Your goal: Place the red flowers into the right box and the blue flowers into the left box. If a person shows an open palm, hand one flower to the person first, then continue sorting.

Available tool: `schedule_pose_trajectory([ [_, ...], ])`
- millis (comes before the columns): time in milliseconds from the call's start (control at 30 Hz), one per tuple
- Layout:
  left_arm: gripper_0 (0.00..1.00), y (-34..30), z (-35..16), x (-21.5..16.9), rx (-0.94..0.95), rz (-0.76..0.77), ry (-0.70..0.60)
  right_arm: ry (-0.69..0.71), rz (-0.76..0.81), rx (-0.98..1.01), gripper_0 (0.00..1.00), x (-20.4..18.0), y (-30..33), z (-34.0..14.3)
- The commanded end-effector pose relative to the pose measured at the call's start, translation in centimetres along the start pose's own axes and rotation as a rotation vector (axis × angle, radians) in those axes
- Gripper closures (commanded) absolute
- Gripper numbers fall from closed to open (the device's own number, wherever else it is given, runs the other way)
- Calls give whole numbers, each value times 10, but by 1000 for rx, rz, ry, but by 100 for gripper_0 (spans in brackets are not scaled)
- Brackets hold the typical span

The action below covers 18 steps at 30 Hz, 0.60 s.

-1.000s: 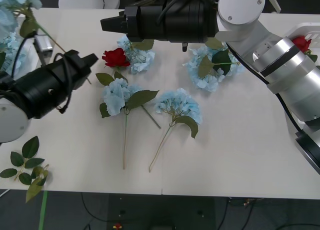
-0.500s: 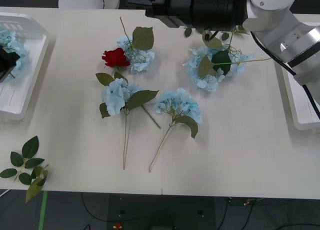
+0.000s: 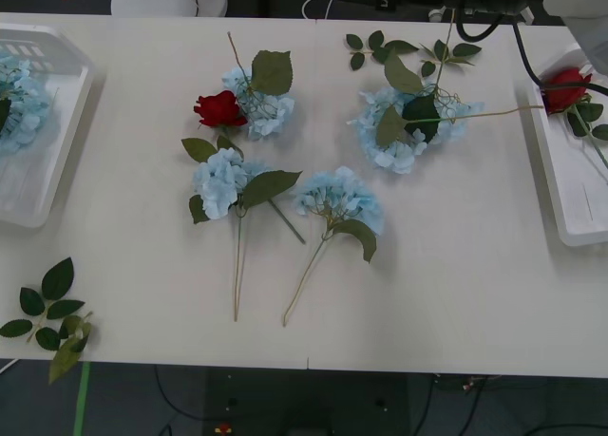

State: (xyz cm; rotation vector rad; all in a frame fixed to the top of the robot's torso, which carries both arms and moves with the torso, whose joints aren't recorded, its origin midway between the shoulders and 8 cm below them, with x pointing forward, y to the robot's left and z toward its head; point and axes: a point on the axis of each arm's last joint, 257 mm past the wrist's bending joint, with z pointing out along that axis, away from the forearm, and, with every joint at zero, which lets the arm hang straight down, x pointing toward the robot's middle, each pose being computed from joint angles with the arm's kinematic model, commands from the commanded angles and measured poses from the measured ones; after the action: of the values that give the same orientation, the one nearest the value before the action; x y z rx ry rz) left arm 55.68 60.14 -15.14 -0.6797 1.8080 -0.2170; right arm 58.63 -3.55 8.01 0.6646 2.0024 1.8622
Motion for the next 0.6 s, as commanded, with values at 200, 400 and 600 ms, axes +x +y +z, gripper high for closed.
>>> schedule_pose_trajectory([
  [200, 45, 16, -10, -58, -55, 234, -76, -137, 409, -126, 13, -78, 50, -64],
  [400, 7, 14, -10, -60, -50, 234, -88, -193, 613, -110, 12, -100, 41, -83],
  [600, 0, 0, -13, -60, -15, 229, -84, -284, 753, -17, 12, -122, 5, -99],
])
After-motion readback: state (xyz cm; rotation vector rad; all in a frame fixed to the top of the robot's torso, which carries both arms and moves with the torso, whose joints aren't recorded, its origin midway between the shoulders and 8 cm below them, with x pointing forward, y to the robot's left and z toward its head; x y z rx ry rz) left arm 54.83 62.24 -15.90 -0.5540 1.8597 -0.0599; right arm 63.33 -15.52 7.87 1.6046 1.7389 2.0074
